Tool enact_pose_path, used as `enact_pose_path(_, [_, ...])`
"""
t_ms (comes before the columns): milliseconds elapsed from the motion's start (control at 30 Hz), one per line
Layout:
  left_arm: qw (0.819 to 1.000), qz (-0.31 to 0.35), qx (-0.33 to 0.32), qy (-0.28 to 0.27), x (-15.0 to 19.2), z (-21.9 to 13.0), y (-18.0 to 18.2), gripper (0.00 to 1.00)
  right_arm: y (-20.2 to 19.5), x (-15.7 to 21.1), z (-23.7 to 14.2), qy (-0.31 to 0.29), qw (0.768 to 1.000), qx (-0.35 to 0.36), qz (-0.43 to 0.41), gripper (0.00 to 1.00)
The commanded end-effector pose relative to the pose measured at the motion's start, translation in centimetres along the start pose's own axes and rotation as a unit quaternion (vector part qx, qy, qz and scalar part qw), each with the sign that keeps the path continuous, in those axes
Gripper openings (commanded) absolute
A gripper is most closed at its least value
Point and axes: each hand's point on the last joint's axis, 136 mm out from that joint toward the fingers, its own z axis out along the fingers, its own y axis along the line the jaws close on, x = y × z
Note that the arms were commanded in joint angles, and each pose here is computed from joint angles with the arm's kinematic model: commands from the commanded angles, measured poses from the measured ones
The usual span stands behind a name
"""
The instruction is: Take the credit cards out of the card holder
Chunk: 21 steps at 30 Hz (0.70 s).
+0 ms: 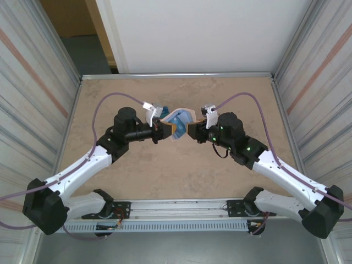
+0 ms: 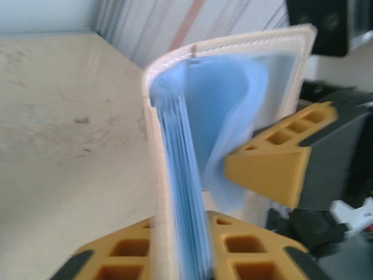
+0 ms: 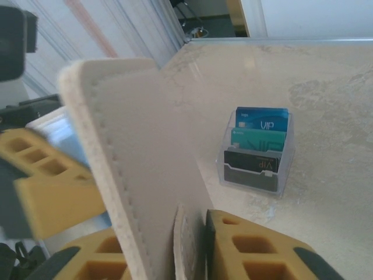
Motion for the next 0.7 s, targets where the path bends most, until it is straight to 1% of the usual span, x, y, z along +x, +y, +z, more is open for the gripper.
enact_pose_path(0, [0.999, 0.022, -0.034, -0.02, -1.2, -0.5, 0.5, 0.06, 0.5, -1.3, -0.6, -0.02, 1.0, 0.001, -0.002, 0.35])
enact_pose_path(67, [0.998, 0.026, -0.045, -0.019, -1.2, -0.8, 0.6, 0.0, -0.1, -1.1, -0.7, -0.016, 1.0, 0.017, -0.003, 0.41])
enact_pose_path(133, [0.998, 0.031, -0.054, -0.011, -0.9, -1.0, 0.8, 0.0, -0.5, -1.7, -1.8, -0.03, 0.999, 0.032, -0.004, 0.53])
enact_pose_path(233, [0.997, 0.039, -0.061, 0.011, -0.7, -1.3, 0.7, 0.0, -0.5, -1.7, -2.5, -0.031, 0.999, 0.036, -0.013, 0.69])
enact_pose_path(400, [0.993, 0.046, -0.086, 0.06, -0.5, -1.8, 0.9, 0.0, 0.0, -1.2, -2.7, -0.019, 0.999, 0.031, -0.04, 0.83])
enact_pose_path(433, [0.991, 0.05, -0.095, 0.074, -0.4, -1.9, 1.1, 0.0, 0.1, -1.1, -2.6, -0.018, 0.998, 0.035, -0.045, 0.88])
enact_pose_path(467, [0.989, 0.053, -0.104, 0.089, -0.2, -1.9, 1.2, 0.0, 0.0, -0.9, -2.5, -0.015, 0.998, 0.04, -0.05, 1.0])
enact_pose_path(500, [0.986, 0.062, -0.117, 0.103, -0.3, -1.8, 1.3, 0.0, -0.1, -0.8, -2.4, -0.013, 0.997, 0.046, -0.053, 0.99])
enact_pose_path(567, [0.973, 0.082, -0.157, 0.149, 0.3, -1.8, 1.8, 0.0, -0.4, -0.8, -2.0, -0.009, 0.997, 0.059, -0.055, 0.99])
enact_pose_path(633, [0.949, 0.11, -0.207, 0.208, 1.2, -1.7, 2.6, 0.0, -0.8, -0.6, -1.7, -0.005, 0.996, 0.07, -0.054, 0.99])
enact_pose_path(667, [0.938, 0.125, -0.228, 0.228, 1.4, -1.6, 2.9, 0.0, -1.0, -0.6, -1.5, -0.004, 0.996, 0.075, -0.053, 0.99])
